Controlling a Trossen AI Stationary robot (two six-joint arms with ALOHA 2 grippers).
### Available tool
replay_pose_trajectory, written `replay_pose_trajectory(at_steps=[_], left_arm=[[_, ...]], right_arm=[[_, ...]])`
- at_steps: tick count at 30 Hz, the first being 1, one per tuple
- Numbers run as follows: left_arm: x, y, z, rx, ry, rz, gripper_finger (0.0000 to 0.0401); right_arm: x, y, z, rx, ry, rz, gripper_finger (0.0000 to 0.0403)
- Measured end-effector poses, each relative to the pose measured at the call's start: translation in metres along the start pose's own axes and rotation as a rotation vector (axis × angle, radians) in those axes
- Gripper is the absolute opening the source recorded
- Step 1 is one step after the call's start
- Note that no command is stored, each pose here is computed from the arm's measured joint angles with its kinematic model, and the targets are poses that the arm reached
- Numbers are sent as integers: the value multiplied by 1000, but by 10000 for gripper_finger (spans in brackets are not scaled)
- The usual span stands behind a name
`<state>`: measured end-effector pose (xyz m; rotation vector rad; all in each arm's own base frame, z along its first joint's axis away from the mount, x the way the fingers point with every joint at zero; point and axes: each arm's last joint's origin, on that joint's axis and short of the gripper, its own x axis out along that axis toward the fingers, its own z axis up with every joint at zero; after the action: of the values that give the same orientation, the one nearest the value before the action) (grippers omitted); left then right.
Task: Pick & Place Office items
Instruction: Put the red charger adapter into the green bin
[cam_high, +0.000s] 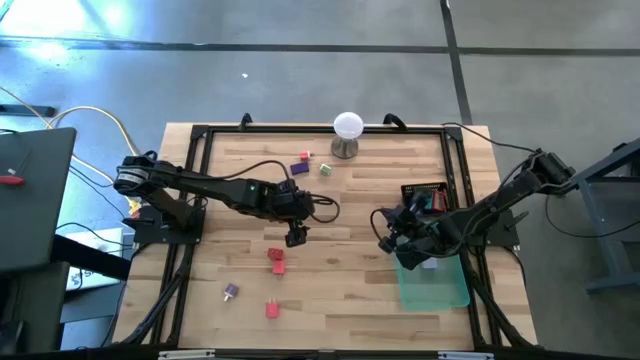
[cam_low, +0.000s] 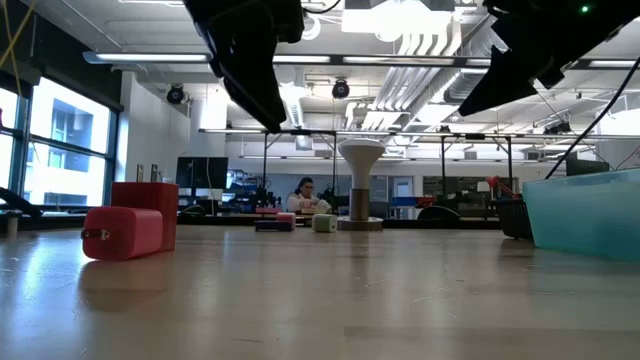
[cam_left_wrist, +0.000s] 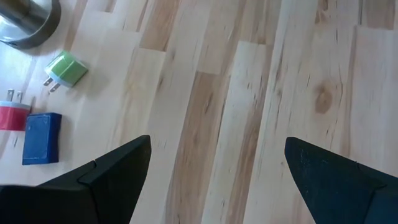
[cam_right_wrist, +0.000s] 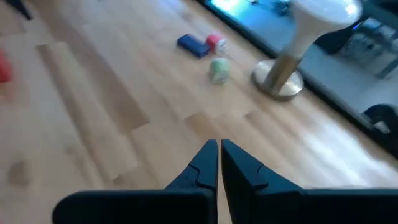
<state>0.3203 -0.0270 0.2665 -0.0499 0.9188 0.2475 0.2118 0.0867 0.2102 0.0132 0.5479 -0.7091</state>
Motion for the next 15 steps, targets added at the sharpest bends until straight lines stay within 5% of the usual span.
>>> replay_pose_trajectory(at_steps=[15], left_arm=[[0, 0, 0, -3, -1, 0, 360]], right_arm=[[-2, 17, 3, -19, -26, 114, 8]])
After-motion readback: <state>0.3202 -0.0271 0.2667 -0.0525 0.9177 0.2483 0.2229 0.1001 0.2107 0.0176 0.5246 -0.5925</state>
